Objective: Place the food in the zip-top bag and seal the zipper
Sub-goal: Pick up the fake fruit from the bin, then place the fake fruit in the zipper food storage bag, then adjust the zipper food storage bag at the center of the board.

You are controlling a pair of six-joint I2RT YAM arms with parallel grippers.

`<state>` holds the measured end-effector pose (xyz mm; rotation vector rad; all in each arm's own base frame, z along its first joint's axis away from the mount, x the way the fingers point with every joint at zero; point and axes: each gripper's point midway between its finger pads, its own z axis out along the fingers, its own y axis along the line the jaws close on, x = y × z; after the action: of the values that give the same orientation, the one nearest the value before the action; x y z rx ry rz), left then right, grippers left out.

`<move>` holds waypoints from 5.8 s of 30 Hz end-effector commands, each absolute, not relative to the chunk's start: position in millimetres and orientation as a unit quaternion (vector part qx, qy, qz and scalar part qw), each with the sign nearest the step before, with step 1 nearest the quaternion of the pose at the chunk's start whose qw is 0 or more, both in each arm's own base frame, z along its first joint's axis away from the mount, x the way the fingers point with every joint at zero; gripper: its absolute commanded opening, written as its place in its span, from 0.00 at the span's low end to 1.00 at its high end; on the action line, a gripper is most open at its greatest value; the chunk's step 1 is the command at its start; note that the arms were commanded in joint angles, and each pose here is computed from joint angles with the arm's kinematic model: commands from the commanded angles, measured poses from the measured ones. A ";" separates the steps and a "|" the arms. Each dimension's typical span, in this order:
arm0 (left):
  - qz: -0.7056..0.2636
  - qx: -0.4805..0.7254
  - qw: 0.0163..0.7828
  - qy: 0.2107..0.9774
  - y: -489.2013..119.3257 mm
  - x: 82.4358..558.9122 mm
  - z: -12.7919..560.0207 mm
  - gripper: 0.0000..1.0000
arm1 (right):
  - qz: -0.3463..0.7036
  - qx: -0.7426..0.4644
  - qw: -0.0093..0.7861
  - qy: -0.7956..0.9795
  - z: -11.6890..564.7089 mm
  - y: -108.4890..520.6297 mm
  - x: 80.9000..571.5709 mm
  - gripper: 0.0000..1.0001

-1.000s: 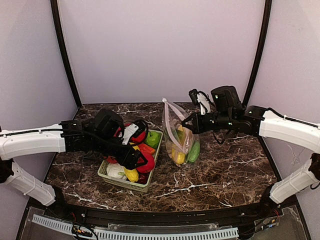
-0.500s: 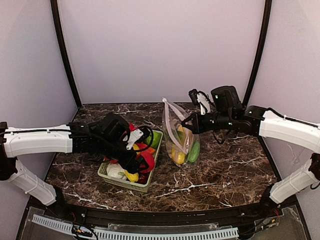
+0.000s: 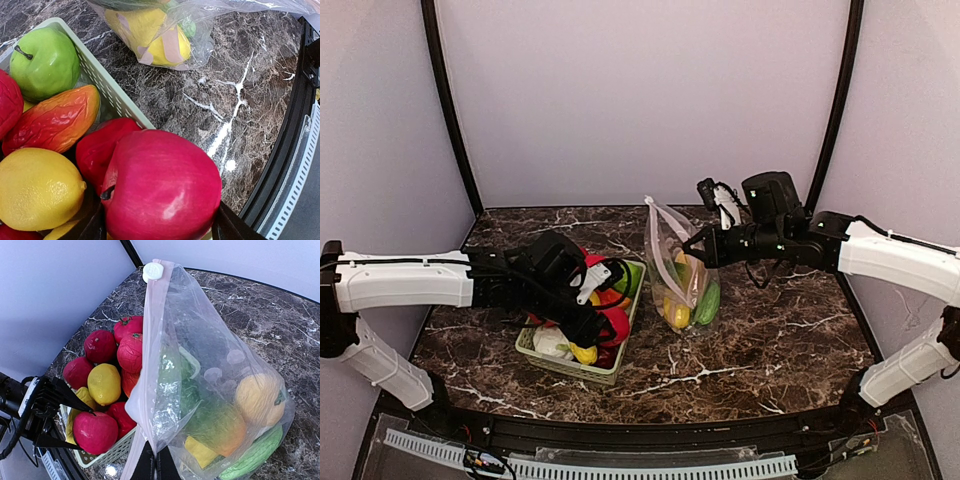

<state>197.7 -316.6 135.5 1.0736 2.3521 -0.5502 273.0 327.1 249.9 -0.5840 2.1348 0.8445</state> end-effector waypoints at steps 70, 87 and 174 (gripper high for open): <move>-0.360 0.259 0.373 0.815 -403.3 275.1 305.9 0.90 | 0.377 -0.225 0.424 0.792 293.2 320.1 265.6 0.00; -0.469 0.142 0.309 0.815 -385.7 282.3 274.1 0.51 | 0.388 -0.222 0.422 0.789 295.2 321.2 267.0 0.00; -0.570 0.312 0.230 0.724 -452.5 197.3 324.5 0.01 | 0.433 -0.329 0.252 0.800 287.4 303.0 217.3 0.00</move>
<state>212.9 -473.6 333.5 0.7974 1.9662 -1.6547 215.7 292.4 306.3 -0.8464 2.1735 1.1174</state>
